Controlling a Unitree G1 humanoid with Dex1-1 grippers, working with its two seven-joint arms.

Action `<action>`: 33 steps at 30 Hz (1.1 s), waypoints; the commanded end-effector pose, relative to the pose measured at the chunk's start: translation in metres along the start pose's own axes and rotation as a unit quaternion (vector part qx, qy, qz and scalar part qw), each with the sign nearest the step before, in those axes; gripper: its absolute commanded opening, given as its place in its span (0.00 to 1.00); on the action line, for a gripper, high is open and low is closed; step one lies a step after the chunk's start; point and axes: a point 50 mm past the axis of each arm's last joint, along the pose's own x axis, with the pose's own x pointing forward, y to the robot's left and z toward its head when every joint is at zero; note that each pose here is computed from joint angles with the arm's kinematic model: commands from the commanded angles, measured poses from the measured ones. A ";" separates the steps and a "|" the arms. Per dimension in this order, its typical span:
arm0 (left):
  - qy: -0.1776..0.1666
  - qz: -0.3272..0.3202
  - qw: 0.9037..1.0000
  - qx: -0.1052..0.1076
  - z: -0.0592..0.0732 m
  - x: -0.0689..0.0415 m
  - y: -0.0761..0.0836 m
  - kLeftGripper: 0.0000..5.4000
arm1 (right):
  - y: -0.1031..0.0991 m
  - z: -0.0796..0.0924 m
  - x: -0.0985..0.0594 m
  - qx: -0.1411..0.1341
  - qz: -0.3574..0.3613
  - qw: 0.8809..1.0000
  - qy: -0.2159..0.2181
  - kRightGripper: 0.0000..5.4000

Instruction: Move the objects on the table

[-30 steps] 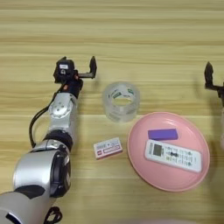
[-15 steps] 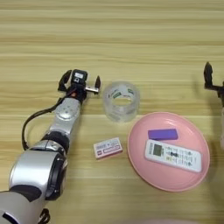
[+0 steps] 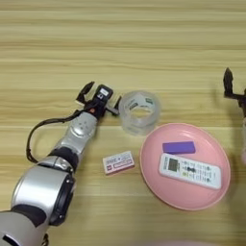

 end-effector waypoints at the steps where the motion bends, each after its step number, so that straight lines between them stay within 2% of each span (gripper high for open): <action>1: -0.026 -0.060 0.997 -0.045 0.002 -0.002 -0.018 1.00 | 0.002 0.004 0.003 0.003 0.000 1.000 -0.010 1.00; 13: -0.068 -0.086 0.992 -0.067 0.009 -0.004 -0.020 1.00 | 0.003 0.004 0.003 0.003 0.001 1.000 -0.011 1.00; 19: -0.078 -0.053 0.993 -0.075 0.012 -0.003 -0.011 1.00 | 0.003 0.004 0.003 0.003 0.002 1.000 -0.011 1.00; 21: -0.102 -0.020 0.991 -0.090 0.018 -0.002 -0.001 1.00 | 0.003 0.004 0.003 0.003 0.002 1.000 -0.011 1.00; 23: -0.142 0.011 0.982 -0.122 0.028 -0.003 0.010 1.00 | 0.003 0.004 0.003 0.003 0.002 1.000 -0.012 1.00; 25: -0.168 0.028 0.975 -0.140 0.032 -0.004 0.017 1.00 | 0.003 0.004 0.003 0.003 0.002 1.000 -0.012 1.00; 30: -0.208 0.066 0.960 -0.175 0.039 -0.008 0.030 1.00 | 0.002 0.004 0.003 0.002 0.004 1.000 -0.013 1.00; 33: -0.217 0.088 0.955 -0.183 0.039 -0.009 0.036 1.00 | 0.001 0.005 0.003 0.001 0.009 1.000 -0.017 1.00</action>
